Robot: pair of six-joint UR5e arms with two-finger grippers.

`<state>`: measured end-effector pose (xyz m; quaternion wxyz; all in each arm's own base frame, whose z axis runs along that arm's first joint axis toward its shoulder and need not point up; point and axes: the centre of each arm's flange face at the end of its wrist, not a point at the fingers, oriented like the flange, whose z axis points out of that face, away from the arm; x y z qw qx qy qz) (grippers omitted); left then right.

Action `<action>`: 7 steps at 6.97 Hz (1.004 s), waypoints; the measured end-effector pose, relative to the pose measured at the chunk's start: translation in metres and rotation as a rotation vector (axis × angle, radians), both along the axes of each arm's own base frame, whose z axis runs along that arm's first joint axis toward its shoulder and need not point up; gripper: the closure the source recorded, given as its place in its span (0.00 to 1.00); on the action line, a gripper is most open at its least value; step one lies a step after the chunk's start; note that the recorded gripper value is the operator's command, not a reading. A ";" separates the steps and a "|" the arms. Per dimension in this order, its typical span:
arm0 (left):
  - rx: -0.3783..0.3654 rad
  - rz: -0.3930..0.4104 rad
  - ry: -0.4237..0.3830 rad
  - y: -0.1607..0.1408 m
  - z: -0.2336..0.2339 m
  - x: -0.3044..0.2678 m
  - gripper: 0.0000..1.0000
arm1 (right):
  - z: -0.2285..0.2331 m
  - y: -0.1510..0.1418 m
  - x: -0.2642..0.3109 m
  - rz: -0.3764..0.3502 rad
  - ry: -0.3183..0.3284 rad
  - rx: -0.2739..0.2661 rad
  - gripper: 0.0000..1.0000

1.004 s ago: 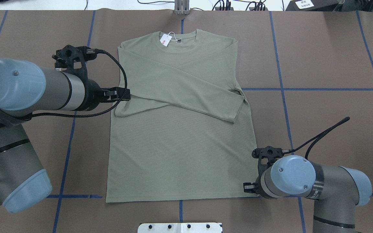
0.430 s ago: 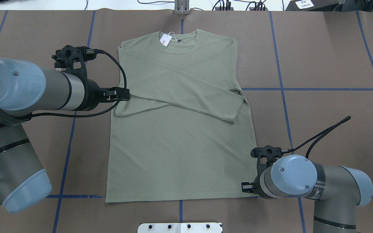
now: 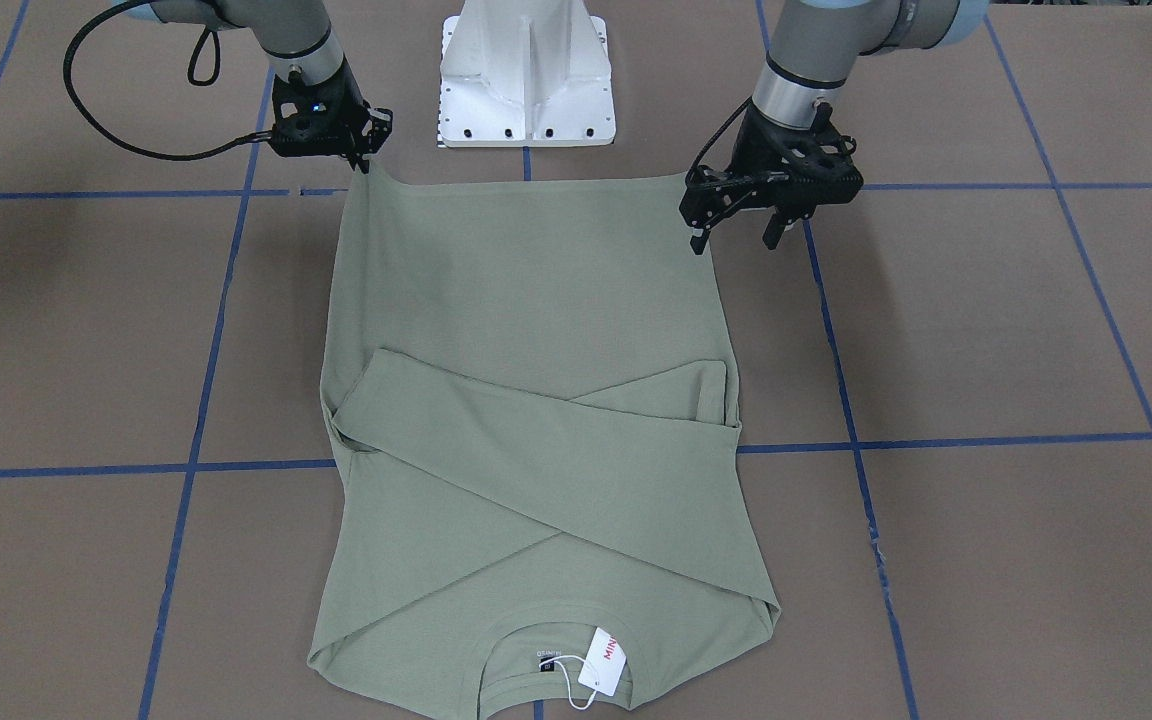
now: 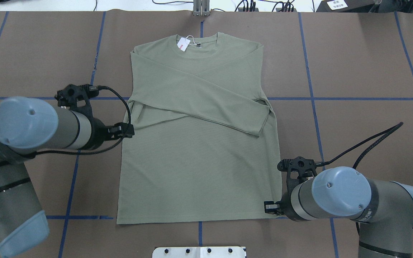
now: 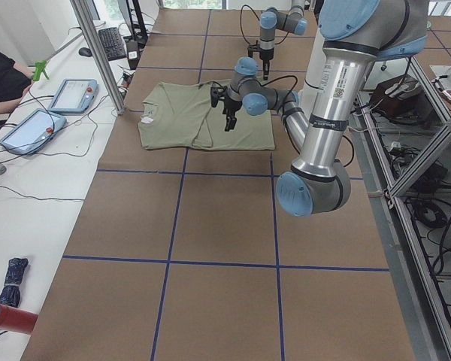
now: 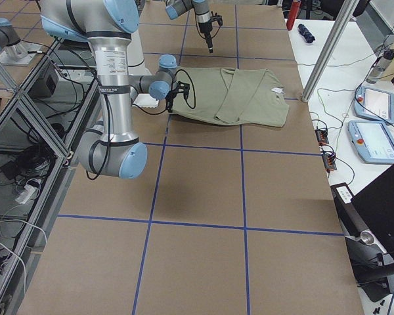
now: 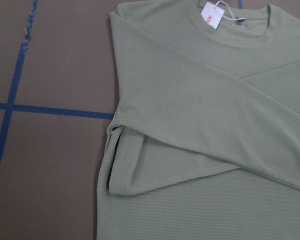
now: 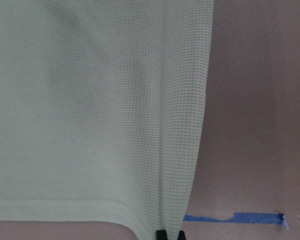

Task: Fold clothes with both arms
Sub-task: 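Move the left gripper down to the hem corner nearest it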

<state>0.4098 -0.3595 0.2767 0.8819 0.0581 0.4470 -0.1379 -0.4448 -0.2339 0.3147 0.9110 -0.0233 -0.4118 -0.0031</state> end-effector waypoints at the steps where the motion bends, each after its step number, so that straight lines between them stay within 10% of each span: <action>1: -0.080 0.017 0.008 0.034 0.006 0.027 0.02 | -0.004 -0.003 0.003 0.008 -0.010 0.002 1.00; 7: -0.209 0.037 -0.084 0.111 0.058 0.083 0.07 | -0.011 -0.014 0.009 0.028 -0.024 0.004 1.00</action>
